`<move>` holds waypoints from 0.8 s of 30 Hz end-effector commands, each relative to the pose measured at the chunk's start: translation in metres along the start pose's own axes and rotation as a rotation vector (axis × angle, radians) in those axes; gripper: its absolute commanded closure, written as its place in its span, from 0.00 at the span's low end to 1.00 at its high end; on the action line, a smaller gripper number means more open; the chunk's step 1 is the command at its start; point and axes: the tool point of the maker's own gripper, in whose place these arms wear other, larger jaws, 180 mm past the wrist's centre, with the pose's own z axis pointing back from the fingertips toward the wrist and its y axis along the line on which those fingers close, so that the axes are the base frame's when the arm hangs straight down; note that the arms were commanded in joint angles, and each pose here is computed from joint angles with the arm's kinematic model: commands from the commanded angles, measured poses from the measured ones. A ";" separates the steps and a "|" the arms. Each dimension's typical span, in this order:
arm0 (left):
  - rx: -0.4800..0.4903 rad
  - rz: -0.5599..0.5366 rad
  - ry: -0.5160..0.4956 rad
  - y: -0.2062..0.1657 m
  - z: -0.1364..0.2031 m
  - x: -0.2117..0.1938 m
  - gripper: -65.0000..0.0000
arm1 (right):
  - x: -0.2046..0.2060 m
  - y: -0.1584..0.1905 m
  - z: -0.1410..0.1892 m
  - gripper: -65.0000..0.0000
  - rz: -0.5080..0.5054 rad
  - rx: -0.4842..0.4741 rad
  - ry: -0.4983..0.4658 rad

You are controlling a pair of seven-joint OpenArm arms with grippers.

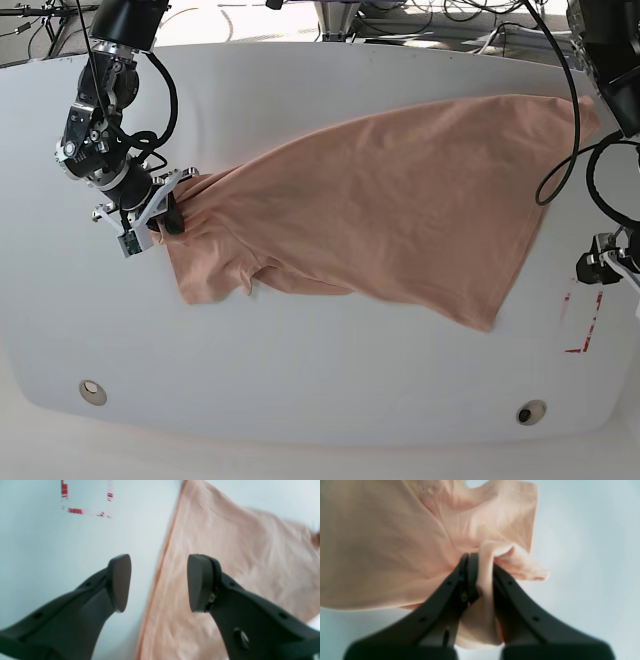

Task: Fold the T-shirt properly
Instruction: 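Release the left gripper and move it along the shirt edge, then lower the left gripper onto the shirt hem and grasp it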

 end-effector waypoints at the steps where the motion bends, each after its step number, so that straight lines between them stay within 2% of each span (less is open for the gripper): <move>1: 0.045 0.016 -0.059 0.012 -0.013 0.026 0.49 | 0.018 -0.007 0.005 1.00 0.025 -0.016 -0.055; 10: 0.081 0.021 -0.114 0.015 -0.068 0.044 0.50 | 0.020 -0.005 0.005 1.00 0.023 -0.010 -0.062; 15: 0.077 0.034 -0.100 0.014 -0.095 0.033 0.50 | 0.027 -0.007 0.005 1.00 0.027 -0.014 -0.076; 20: 0.094 0.032 -0.066 0.018 -0.122 0.007 0.50 | 0.029 -0.008 0.005 1.00 0.027 -0.017 -0.081; 24: 0.070 0.047 -0.046 0.006 -0.144 -0.015 0.49 | 0.030 -0.009 0.005 1.00 0.027 -0.018 -0.083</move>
